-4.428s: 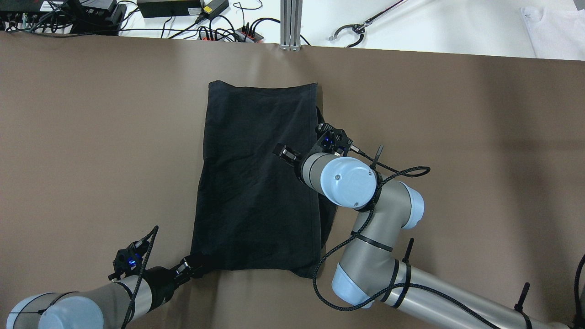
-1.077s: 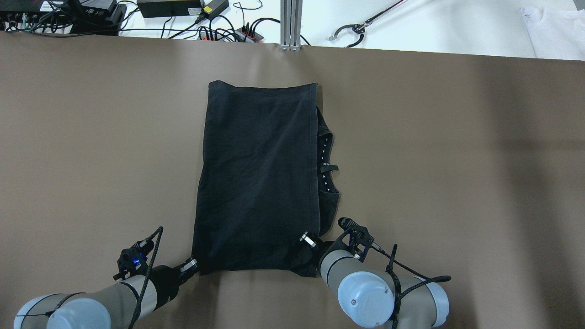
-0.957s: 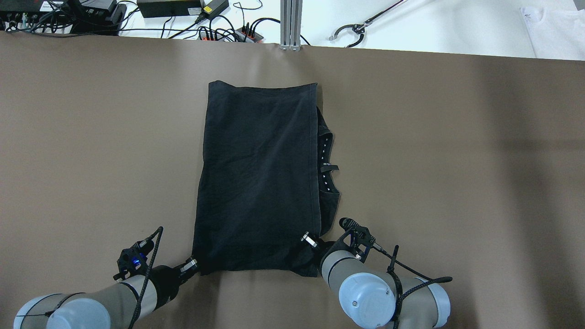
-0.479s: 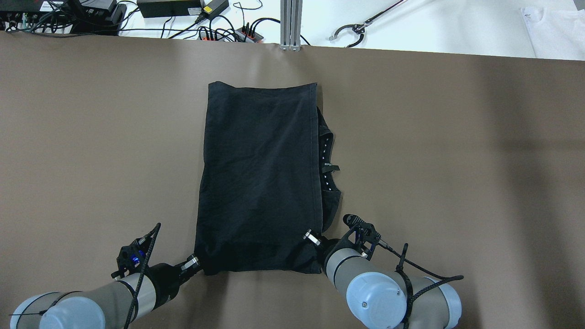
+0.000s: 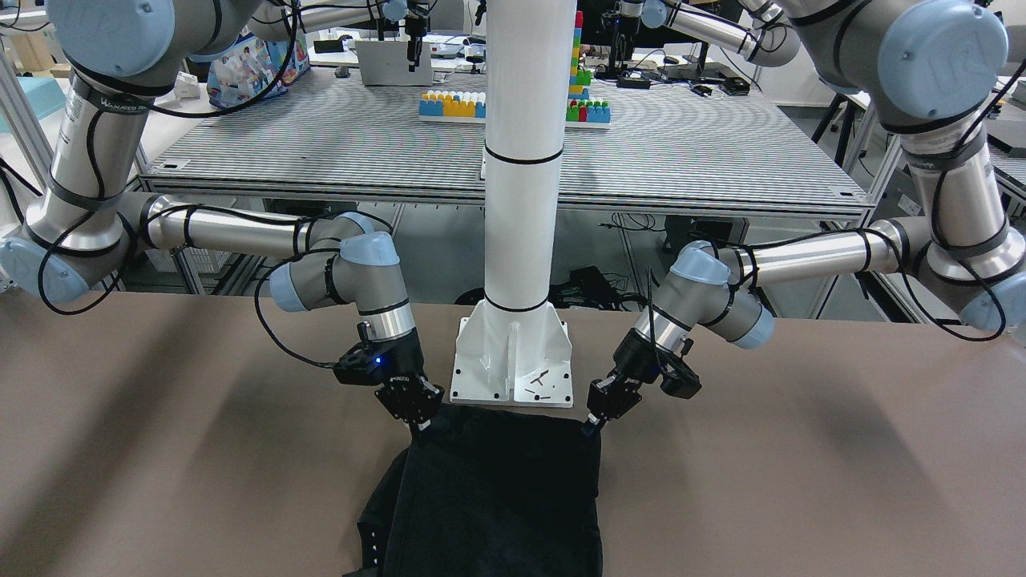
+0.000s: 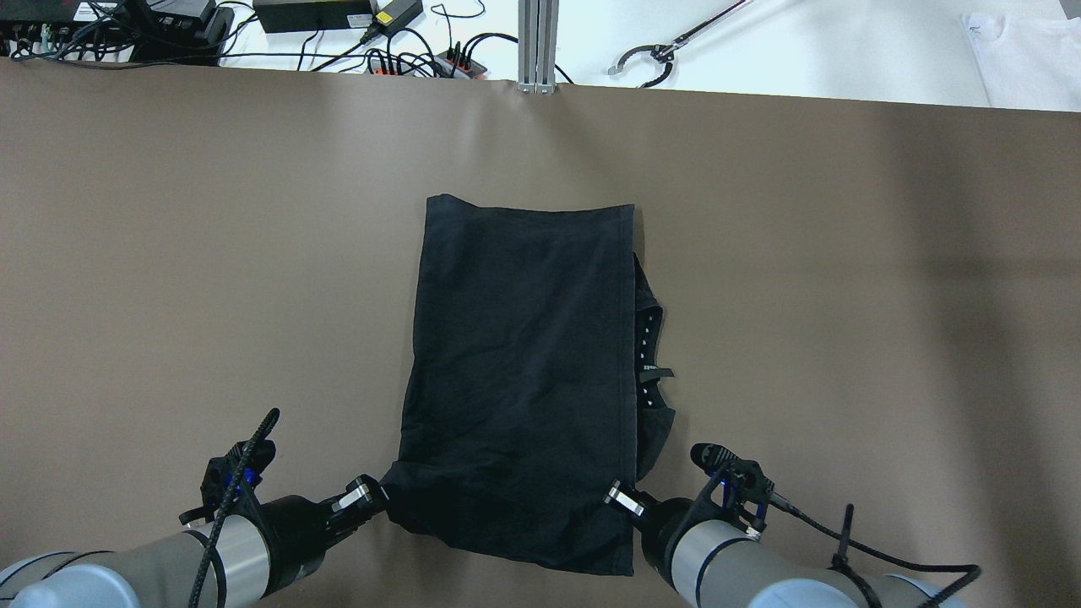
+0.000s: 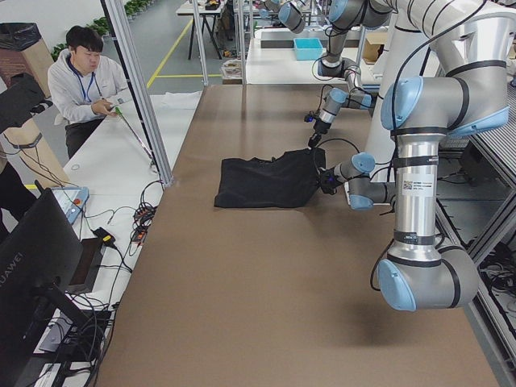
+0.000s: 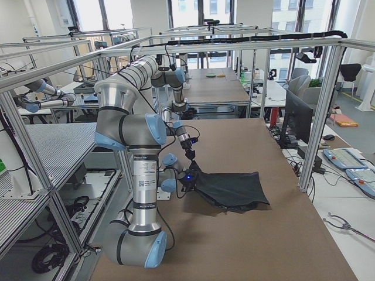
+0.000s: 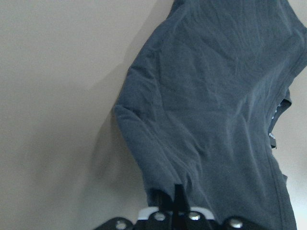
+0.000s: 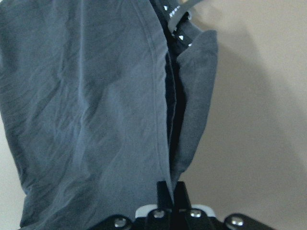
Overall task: Fold clothes
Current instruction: 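Lift the near edge with both grippers and fold it toward the far edge, then lay the folded edge down on the far side with both grippers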
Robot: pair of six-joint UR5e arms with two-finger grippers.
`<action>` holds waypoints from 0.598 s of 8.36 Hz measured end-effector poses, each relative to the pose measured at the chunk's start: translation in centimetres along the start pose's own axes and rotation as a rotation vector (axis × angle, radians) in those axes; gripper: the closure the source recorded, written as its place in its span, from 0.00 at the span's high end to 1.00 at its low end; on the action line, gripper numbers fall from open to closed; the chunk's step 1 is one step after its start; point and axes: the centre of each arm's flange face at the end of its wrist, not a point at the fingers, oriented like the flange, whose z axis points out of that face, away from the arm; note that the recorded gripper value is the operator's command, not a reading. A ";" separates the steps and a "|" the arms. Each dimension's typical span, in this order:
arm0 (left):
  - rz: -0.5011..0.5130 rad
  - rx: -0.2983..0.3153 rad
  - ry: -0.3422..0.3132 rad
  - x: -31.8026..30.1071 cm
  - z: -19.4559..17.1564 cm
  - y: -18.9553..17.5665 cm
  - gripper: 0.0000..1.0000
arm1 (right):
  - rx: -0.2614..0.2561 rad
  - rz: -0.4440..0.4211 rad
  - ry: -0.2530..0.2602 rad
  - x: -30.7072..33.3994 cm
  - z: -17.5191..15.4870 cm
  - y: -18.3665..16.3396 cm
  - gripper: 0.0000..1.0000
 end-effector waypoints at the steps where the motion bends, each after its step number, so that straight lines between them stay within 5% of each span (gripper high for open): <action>1: 0.026 -0.002 -0.027 2.2 -1.0 -0.1 0.00 | -0.013 -0.005 -0.002 -0.1 -1.8 0.0 0.00; 3: 0.089 0.058 -0.090 8.5 -0.8 -3.4 0.00 | 0.026 -0.034 -0.009 -2.9 -2.3 -1.9 0.00; 5: 0.125 0.133 -0.153 14.1 0.3 -7.2 0.00 | 0.127 -0.049 0.021 -7.5 0.5 -7.1 0.00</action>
